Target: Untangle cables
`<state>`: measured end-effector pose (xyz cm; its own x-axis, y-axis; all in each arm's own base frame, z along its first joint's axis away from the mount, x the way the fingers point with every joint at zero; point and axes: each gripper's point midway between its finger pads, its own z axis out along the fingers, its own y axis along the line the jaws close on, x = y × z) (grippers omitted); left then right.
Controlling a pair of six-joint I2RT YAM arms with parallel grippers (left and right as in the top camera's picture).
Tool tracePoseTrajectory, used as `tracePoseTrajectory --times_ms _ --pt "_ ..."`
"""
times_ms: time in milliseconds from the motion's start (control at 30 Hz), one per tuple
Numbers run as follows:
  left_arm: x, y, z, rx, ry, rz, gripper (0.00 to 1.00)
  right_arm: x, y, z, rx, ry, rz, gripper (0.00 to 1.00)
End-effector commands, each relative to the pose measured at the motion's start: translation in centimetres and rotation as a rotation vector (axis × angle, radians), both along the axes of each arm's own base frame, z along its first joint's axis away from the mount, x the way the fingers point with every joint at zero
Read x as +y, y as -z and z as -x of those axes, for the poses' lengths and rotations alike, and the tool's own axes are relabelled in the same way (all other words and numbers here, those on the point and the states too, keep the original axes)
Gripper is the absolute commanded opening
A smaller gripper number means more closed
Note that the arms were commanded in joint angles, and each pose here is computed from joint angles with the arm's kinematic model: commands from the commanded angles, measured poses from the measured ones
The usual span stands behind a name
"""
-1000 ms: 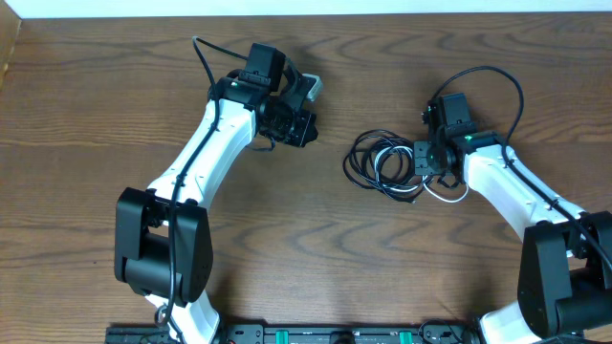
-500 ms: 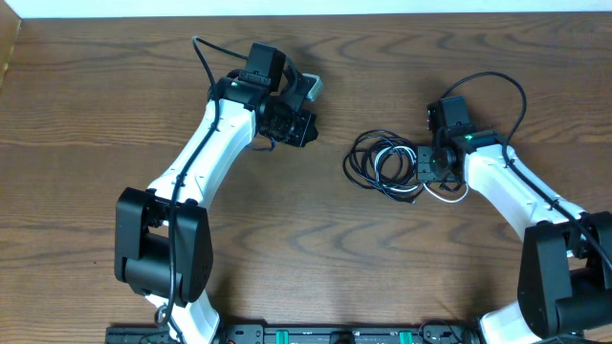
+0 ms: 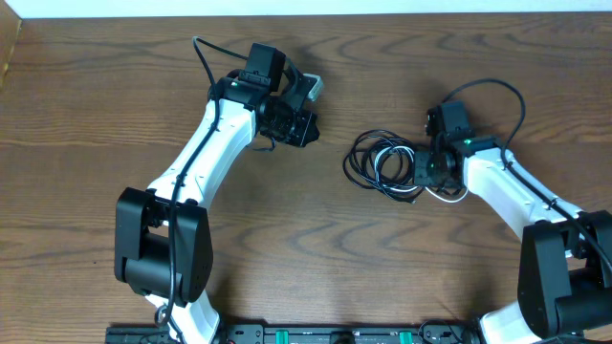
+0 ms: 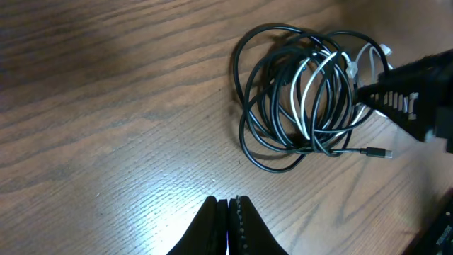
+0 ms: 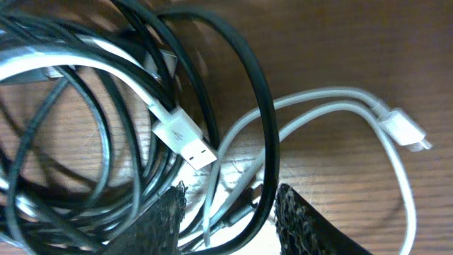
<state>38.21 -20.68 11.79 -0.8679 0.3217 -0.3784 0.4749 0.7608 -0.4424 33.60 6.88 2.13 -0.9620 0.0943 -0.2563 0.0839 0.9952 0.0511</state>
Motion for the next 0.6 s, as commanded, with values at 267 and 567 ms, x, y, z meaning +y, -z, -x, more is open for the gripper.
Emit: tracePoseTrajectory --times_ms 267,567 --pt "-0.5 -0.9 -0.3 -0.008 0.000 0.027 0.08 2.0 -0.1 -1.0 -0.072 -0.006 -0.119 0.01" --pt "-0.5 -0.9 -0.3 -0.007 0.000 0.027 0.10 4.5 -3.3 -4.3 -0.227 -0.058 -0.251 0.01"
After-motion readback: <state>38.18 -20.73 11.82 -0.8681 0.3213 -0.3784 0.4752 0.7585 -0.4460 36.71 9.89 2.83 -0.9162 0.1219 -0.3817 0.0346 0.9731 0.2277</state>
